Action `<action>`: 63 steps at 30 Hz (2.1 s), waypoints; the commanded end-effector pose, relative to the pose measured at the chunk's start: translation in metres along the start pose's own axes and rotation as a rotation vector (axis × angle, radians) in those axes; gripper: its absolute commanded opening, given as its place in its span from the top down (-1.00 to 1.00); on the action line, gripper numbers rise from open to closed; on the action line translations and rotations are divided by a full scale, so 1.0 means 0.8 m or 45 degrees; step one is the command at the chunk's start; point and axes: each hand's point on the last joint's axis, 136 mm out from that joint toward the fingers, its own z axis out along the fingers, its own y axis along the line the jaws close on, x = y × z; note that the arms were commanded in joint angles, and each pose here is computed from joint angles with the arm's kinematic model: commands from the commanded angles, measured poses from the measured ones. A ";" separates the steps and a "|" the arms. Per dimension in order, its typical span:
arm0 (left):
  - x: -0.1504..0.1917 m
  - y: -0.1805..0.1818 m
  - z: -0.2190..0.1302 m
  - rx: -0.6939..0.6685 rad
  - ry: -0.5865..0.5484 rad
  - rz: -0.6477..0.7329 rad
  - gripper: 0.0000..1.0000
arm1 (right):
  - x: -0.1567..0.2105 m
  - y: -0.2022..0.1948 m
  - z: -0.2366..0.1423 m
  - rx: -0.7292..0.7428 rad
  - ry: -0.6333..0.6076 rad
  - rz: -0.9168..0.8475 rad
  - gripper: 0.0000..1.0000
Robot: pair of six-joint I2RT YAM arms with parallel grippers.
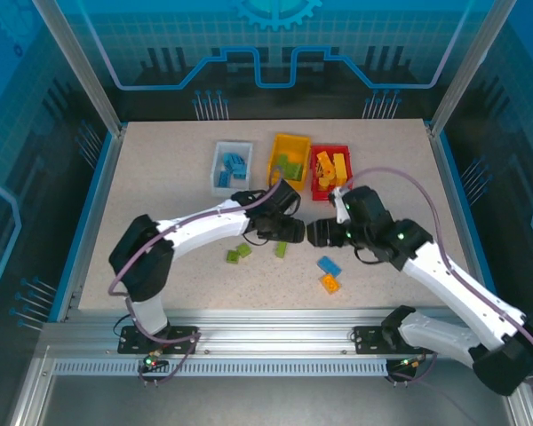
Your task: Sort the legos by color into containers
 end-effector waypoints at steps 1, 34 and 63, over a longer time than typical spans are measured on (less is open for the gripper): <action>0.010 0.019 0.020 -0.135 0.046 0.040 -0.42 | 0.019 0.025 -0.011 -0.148 -0.005 0.029 -0.46; -0.149 0.027 -0.024 -0.123 -0.208 0.037 0.53 | -0.116 0.044 -0.046 -0.234 -0.341 0.049 -0.41; -0.365 0.040 0.005 0.027 -0.614 0.046 0.04 | -0.212 -0.010 0.026 -0.178 -0.355 0.253 -0.36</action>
